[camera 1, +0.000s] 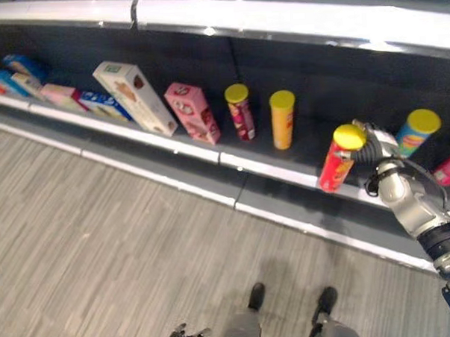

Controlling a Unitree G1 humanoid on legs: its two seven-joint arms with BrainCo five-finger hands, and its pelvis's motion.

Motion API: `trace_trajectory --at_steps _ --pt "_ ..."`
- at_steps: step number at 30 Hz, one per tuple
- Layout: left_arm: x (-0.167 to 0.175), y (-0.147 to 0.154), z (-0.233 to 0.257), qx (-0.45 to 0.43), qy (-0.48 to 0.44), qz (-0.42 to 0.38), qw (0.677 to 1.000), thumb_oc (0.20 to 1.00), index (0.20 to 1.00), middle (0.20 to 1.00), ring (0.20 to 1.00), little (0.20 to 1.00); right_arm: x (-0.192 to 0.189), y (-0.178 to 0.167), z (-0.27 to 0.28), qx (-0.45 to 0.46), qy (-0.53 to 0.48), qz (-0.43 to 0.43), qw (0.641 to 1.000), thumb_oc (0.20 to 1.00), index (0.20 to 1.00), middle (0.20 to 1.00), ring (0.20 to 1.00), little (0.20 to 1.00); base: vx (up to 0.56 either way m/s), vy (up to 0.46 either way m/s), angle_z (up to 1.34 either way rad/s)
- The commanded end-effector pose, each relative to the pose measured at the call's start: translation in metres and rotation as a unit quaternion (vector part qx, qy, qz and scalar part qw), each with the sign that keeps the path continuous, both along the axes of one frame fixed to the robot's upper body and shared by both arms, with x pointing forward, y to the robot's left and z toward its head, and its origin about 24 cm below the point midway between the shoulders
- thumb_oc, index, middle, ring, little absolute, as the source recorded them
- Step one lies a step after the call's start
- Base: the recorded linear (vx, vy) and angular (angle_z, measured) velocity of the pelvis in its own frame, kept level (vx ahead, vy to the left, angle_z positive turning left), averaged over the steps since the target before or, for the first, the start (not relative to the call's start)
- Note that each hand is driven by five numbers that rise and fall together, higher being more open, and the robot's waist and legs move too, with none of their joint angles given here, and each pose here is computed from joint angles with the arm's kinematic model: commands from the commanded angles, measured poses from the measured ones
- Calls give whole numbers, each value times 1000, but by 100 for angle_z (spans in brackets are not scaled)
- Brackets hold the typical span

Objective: Put the goods on the table back onto the shelves and tidy them up.

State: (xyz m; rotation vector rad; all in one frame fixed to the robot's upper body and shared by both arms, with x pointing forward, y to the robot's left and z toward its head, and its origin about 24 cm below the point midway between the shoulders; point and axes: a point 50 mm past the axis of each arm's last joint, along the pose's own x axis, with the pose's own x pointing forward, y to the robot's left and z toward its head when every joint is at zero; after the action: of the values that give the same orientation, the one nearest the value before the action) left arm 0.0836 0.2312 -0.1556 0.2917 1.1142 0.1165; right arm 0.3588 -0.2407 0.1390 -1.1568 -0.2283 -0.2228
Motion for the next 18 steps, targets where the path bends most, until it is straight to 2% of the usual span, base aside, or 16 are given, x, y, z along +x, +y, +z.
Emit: trace_trajectory --at_steps 1,5,18 --pt "14 1 5 15 -27 -27 999 1000 1000 1000 1000 1000 9 7 38 -17 -100 -9 995 200 200 200 200 200 34 -49 25" --pt "23 -6 7 14 -48 -39 998 1000 1000 1000 1000 1000 18 1 42 -51 -125 -53 989 200 200 200 200 200 12 -26 5" --pt "35 -15 11 8 -70 -58 996 1000 1000 1000 1000 1000 21 -17 64 -58 -162 -99 980 200 200 200 200 200 4 -17 5"
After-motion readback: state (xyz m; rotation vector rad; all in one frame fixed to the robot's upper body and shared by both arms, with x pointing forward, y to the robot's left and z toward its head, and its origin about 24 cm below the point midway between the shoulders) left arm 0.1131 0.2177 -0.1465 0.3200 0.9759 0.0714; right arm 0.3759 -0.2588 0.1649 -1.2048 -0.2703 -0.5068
